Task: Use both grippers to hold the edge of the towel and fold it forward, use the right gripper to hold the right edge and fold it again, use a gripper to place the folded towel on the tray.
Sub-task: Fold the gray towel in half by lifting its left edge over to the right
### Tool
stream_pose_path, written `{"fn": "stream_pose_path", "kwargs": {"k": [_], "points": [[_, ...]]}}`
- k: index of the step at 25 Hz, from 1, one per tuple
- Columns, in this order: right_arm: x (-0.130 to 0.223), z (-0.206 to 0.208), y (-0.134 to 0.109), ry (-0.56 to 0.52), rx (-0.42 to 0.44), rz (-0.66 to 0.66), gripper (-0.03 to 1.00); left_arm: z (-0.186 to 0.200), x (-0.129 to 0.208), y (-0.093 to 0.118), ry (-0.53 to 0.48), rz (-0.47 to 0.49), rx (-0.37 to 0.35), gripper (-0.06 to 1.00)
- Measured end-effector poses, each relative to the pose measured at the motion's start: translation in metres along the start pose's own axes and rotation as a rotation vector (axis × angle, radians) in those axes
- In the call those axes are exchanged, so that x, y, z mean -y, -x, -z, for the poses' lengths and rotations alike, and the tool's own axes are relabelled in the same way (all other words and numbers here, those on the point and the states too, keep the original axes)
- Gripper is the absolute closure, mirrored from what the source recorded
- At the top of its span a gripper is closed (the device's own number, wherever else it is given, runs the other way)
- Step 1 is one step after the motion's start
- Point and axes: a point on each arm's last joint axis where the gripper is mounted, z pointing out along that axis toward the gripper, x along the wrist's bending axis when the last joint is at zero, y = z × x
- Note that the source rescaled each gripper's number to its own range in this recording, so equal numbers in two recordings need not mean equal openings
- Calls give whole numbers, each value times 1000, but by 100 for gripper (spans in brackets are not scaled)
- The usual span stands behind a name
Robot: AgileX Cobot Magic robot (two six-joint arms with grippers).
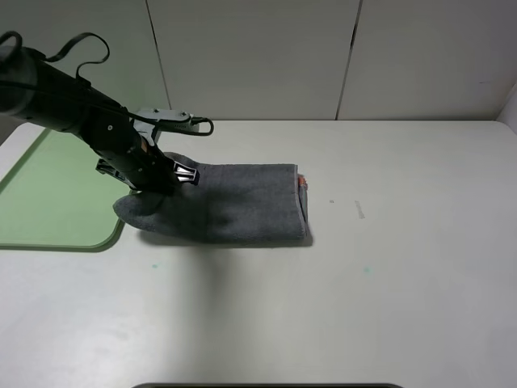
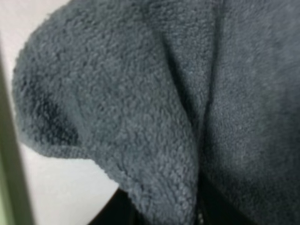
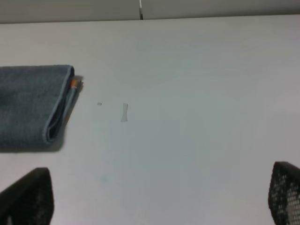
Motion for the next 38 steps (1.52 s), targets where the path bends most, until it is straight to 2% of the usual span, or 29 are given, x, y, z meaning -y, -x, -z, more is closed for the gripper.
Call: {"fn": "stream_pose_path", "kwargs": {"k": [4,8,19,27,31,34,38], "points": [[0,0,0,0,0,0,-3,24,-7,-1,29,6,-5,79],[0,0,0,0,0,0,-3,34,-10,4,10,-10,-15,79],[0,0,0,0,0,0,-3,65,-34,70,75,-140,49,79],[0,0,0,0,0,0,-3,71,-22,100,57,-216,76,79],[0,0,0,0,0,0,-3,61,-13,111,26,-250,79,79],[0,0,0,0,0,0,-3,47,-7,116,0,-264,75,79],[0,0,0,0,0,0,-3,44,-8,119,22,-279,93,79]]}}
